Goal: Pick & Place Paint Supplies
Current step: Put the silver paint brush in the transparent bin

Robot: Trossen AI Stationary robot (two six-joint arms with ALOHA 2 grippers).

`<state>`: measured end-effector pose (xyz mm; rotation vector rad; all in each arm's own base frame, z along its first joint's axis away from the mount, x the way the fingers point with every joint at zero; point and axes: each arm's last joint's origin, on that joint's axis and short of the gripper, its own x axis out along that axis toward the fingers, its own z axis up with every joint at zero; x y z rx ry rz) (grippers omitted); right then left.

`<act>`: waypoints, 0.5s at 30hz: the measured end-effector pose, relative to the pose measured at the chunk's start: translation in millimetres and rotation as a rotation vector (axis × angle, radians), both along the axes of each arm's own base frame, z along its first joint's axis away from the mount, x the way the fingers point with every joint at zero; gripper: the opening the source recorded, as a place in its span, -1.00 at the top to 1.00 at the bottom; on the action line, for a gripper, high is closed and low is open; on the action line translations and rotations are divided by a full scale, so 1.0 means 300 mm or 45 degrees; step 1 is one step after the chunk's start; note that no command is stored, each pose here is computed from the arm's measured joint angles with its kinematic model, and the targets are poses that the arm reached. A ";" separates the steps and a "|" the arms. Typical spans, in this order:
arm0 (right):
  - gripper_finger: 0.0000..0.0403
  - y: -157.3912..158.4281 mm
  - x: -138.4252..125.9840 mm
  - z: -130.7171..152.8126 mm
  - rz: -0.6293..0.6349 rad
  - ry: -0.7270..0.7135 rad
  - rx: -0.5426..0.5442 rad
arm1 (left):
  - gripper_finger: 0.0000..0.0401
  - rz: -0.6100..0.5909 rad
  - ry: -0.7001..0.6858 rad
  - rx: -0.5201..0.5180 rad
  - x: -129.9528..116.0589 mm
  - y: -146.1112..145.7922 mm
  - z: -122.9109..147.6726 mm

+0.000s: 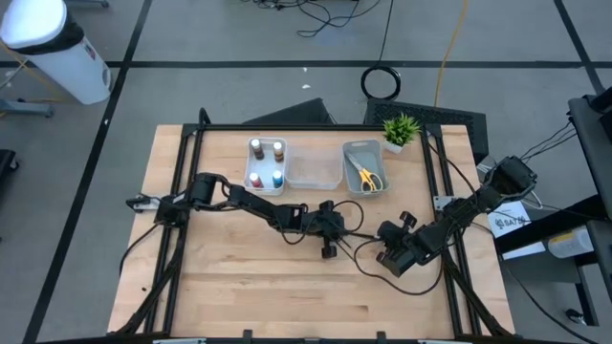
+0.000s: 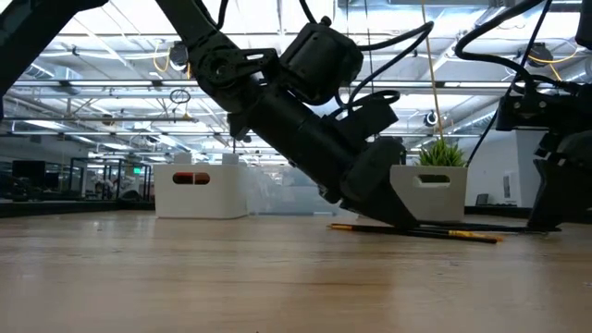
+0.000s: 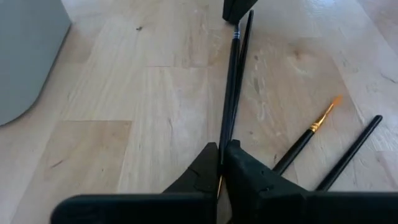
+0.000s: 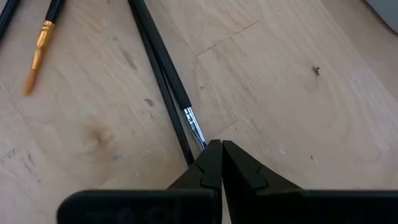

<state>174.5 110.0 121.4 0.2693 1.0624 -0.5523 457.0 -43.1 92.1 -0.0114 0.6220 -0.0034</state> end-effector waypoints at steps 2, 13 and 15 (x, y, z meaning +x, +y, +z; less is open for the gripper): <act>1.00 0.000 0.000 0.000 0.000 -0.002 0.000 | 0.93 -0.020 0.000 0.014 0.000 -0.001 0.000; 1.00 0.004 0.005 0.001 0.011 -0.019 0.014 | 0.94 -0.022 -0.047 0.009 -0.009 -0.004 0.094; 1.00 0.005 0.005 0.001 0.022 -0.013 0.021 | 0.94 -0.010 -0.066 0.036 -0.013 -0.008 0.129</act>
